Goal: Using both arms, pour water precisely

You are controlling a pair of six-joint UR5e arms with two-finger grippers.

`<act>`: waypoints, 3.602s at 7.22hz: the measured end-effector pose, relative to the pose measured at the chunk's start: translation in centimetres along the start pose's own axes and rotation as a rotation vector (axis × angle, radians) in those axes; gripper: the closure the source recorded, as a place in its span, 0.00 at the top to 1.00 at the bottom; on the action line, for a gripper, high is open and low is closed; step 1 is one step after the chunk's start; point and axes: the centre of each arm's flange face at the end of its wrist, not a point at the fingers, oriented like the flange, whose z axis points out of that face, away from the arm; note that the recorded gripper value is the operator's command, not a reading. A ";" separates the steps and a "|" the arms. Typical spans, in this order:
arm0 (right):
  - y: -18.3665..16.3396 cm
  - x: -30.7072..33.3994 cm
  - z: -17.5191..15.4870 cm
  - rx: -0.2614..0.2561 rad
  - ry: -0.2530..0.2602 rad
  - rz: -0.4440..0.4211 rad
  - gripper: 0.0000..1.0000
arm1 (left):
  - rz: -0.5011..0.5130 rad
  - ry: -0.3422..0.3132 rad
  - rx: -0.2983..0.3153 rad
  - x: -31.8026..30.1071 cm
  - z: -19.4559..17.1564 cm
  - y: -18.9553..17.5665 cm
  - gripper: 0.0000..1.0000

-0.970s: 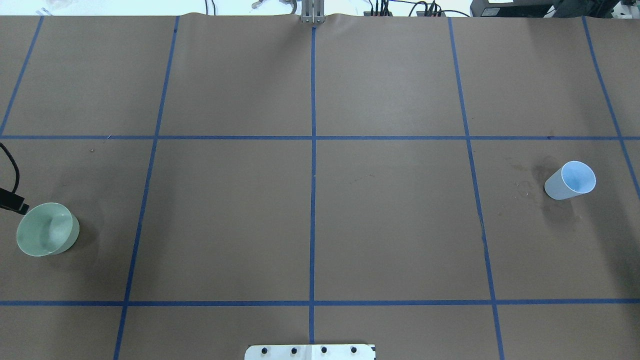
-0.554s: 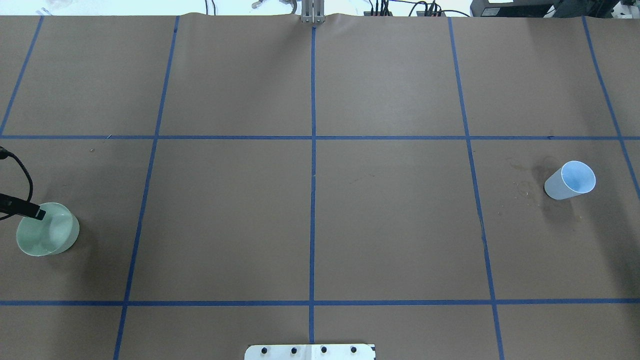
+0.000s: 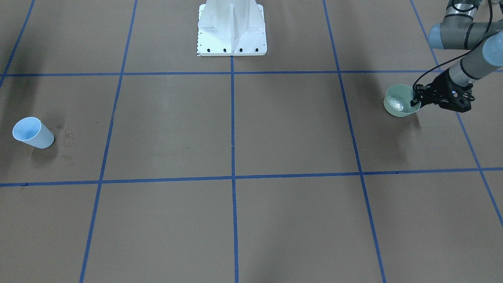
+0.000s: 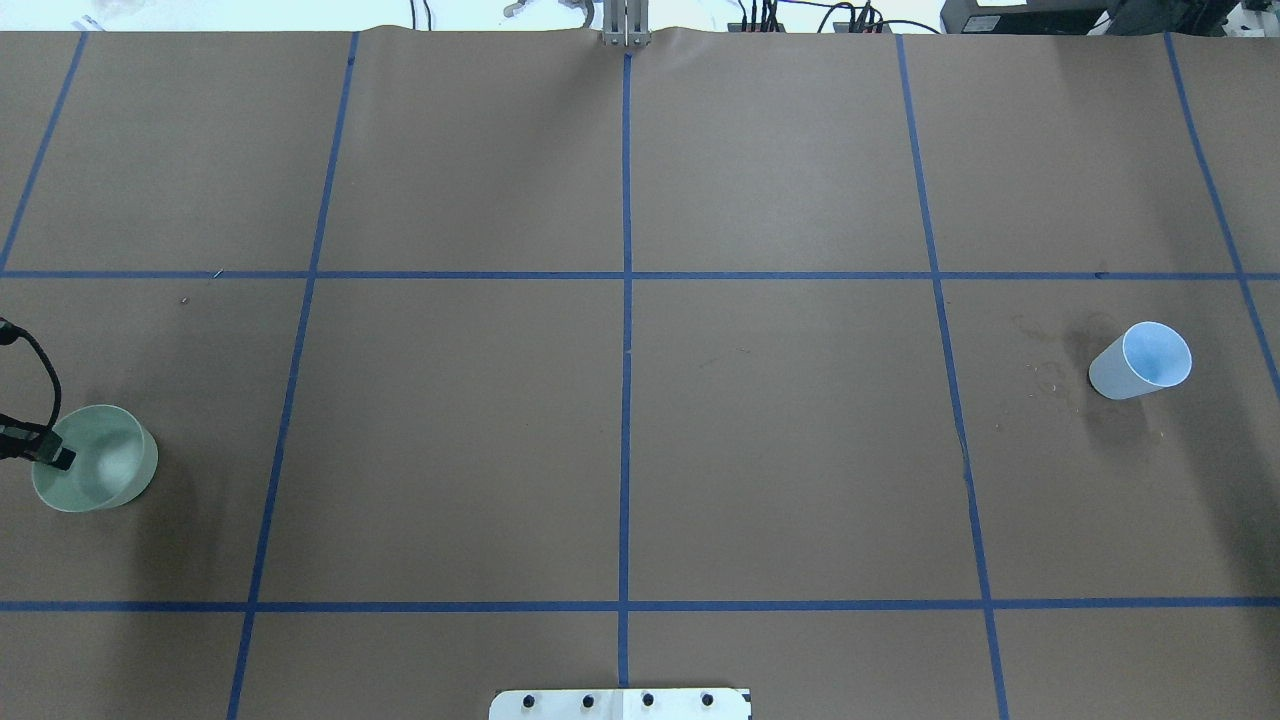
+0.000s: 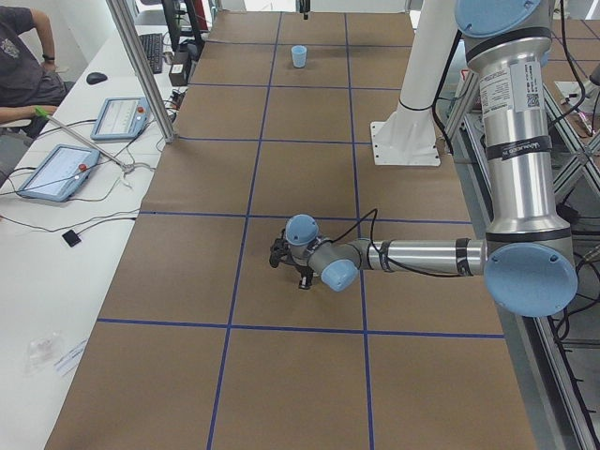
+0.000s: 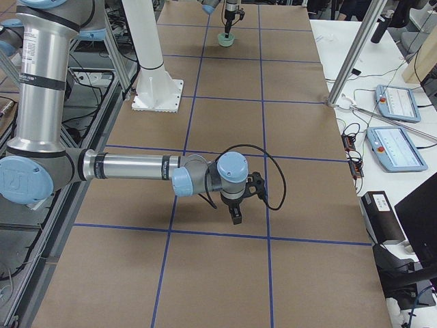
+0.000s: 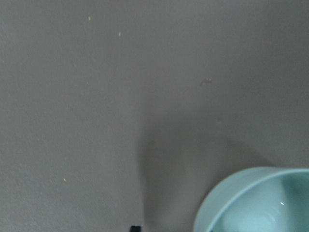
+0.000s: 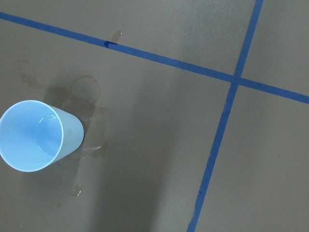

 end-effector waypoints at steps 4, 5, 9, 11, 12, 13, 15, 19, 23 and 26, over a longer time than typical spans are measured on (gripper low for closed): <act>0.0 0.0 0.2 -0.003 -0.009 0.002 0.99 | -0.153 0.143 0.039 11.0 -3.7 -7.5 0.00; 0.1 0.0 0.2 -0.005 -0.009 0.003 0.99 | -0.210 0.187 0.055 16.3 -4.8 -10.5 0.00; 0.1 0.3 0.6 -0.012 -0.005 0.006 0.99 | -0.312 0.158 0.089 41.6 -2.3 -16.9 0.00; 0.2 0.4 0.7 -0.015 -0.004 0.006 0.99 | -0.317 0.082 0.107 50.2 0.4 -18.8 0.00; 0.2 0.4 0.8 -0.016 -0.005 0.007 0.99 | -0.324 0.057 0.106 52.4 2.1 -19.4 0.00; 0.2 0.4 0.8 -0.018 -0.005 0.007 0.99 | -0.327 0.041 0.100 53.5 3.4 -19.6 0.00; 0.2 0.5 1.0 -0.021 -0.006 0.009 0.99 | -0.325 0.028 0.088 54.4 4.8 -19.3 0.00; 0.3 0.5 1.1 -0.023 -0.008 0.009 0.99 | -0.318 0.027 0.078 55.0 5.5 -18.8 0.45; 0.1 0.5 1.1 -0.020 -0.007 0.006 0.99 | -0.310 0.038 0.083 55.5 4.8 -18.6 1.00; -0.8 -0.4 0.5 0.004 -0.008 -0.027 0.99 | -0.311 0.092 0.140 54.1 -1.2 -17.9 1.00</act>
